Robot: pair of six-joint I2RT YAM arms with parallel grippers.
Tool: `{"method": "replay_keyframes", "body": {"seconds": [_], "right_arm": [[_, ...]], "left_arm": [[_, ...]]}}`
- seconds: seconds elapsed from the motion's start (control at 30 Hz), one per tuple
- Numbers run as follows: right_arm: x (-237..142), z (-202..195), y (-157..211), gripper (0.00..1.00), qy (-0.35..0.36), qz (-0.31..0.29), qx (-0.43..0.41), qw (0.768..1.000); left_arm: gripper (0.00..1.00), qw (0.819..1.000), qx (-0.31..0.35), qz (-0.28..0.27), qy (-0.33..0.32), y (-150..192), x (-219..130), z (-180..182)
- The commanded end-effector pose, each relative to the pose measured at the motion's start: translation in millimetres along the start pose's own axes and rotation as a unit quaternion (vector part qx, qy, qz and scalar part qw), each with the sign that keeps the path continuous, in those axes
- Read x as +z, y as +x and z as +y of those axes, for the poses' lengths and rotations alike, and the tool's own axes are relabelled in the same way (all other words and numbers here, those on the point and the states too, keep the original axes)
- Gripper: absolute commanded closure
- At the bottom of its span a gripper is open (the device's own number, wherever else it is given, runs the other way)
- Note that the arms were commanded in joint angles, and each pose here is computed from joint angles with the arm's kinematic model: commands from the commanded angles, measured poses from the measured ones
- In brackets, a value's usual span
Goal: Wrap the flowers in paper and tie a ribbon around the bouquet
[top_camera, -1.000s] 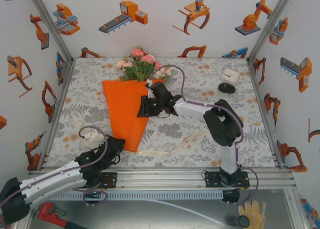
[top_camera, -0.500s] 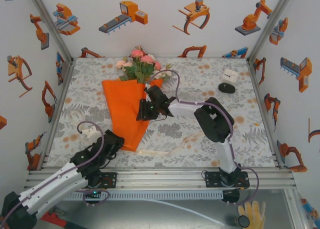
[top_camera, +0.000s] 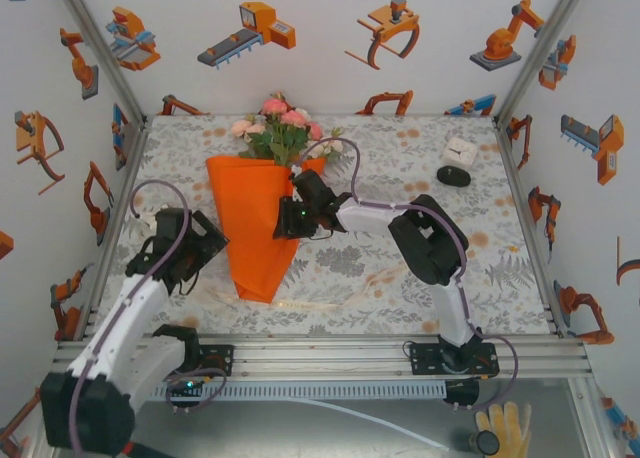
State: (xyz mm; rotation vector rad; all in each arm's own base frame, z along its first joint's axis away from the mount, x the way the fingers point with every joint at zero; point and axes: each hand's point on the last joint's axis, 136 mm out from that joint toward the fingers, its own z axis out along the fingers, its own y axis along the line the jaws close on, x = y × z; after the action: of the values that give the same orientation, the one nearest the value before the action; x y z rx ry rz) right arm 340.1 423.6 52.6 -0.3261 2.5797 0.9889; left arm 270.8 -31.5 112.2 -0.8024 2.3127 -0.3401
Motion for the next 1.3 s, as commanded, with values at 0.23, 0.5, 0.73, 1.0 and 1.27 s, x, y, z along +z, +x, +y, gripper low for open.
{"method": "replay_keyframes", "body": {"seconds": [0.23,0.5,0.73,1.0,1.27], "right_arm": [[4.6,5.2,-7.8,0.54,-0.007,-0.002,0.002,1.0],[2.5,4.5,-6.7,0.54,-0.001,0.001,0.005,1.0],[-17.0,9.7,-13.5,0.47,0.01,-0.013,0.013,1.0],[-80.0,-8.7,-26.5,0.32,0.062,-0.088,0.058,0.993],[-52.0,-35.2,-27.9,0.32,0.03,-0.078,0.125,0.989]], "left_arm": [[0.05,0.992,0.062,0.031,0.105,-29.7,59.4,-50.9],[0.25,0.986,0.039,0.079,0.141,-18.5,107.6,-55.2],[0.52,0.987,0.039,0.086,0.132,-11.4,116.0,-46.9],[0.78,0.984,0.033,0.098,0.145,-6.2,117.5,-48.9],[0.97,0.981,0.019,0.103,0.163,-6.0,108.4,-56.3]]}}
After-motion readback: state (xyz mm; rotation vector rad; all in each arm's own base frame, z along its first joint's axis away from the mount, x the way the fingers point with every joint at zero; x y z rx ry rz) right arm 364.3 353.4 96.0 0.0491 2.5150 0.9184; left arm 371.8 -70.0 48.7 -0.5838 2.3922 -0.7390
